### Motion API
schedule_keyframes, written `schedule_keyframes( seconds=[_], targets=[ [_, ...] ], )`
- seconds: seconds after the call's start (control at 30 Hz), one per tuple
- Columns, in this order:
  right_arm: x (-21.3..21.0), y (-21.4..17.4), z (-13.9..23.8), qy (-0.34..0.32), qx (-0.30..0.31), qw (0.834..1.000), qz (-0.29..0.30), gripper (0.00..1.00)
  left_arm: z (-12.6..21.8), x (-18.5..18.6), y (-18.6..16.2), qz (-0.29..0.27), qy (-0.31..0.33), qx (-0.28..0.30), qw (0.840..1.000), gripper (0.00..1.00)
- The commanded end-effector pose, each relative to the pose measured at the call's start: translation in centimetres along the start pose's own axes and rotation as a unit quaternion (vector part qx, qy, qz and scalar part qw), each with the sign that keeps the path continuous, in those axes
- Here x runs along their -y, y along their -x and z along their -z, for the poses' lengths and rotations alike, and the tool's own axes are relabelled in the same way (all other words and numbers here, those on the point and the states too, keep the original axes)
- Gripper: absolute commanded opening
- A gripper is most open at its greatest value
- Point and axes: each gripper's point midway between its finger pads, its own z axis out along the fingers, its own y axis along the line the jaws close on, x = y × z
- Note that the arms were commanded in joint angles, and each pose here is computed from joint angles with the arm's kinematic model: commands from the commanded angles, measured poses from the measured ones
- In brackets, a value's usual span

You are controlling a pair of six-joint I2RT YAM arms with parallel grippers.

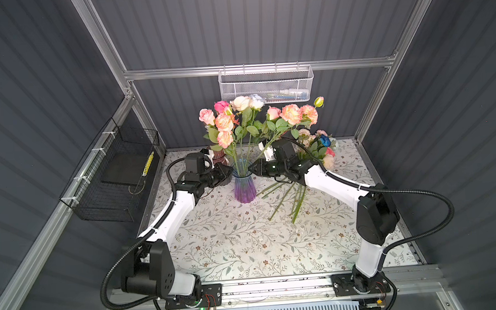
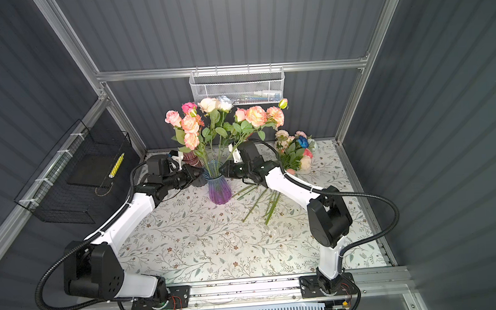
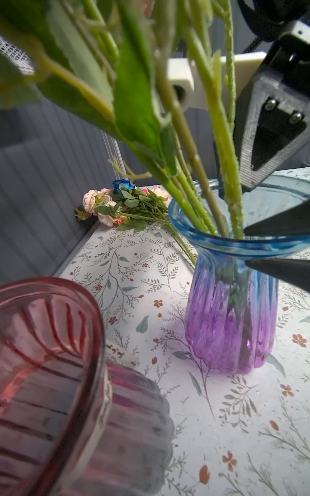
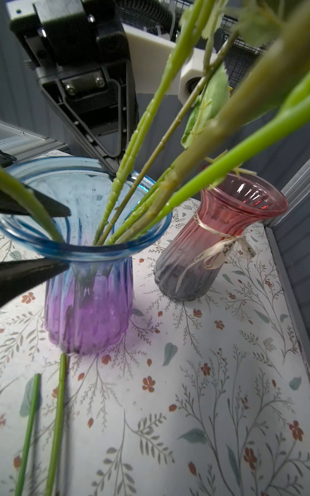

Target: Arrange the flowers into the vase

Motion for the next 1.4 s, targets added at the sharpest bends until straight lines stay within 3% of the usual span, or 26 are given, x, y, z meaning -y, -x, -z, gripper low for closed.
schedule_keyframes(
  seconds=[0.0,0.67,1.1,1.37],
  targets=[
    [-0.7,-0.1,-0.7,0.015,-0.016,0.999,0.04,0.28,-1.0,2.8,1.0,-0.022,-0.053,0.003,0.998,0.15],
    [3.3,5.1,-1.1,-0.038,0.009,0.998,0.056,0.32,-7.7,2.7,3.5,-0.019,-0.043,0.011,0.999,0.15],
    [2.7,5.8,1.3,-0.028,0.031,0.998,0.049,0.57,-5.7,3.3,5.6,-0.017,-0.027,0.057,0.998,0.4],
    [2.0,5.4,3.9,-0.02,0.046,0.998,0.042,0.65,-3.0,3.3,6.7,-0.012,-0.002,0.098,0.995,0.52]
  ],
)
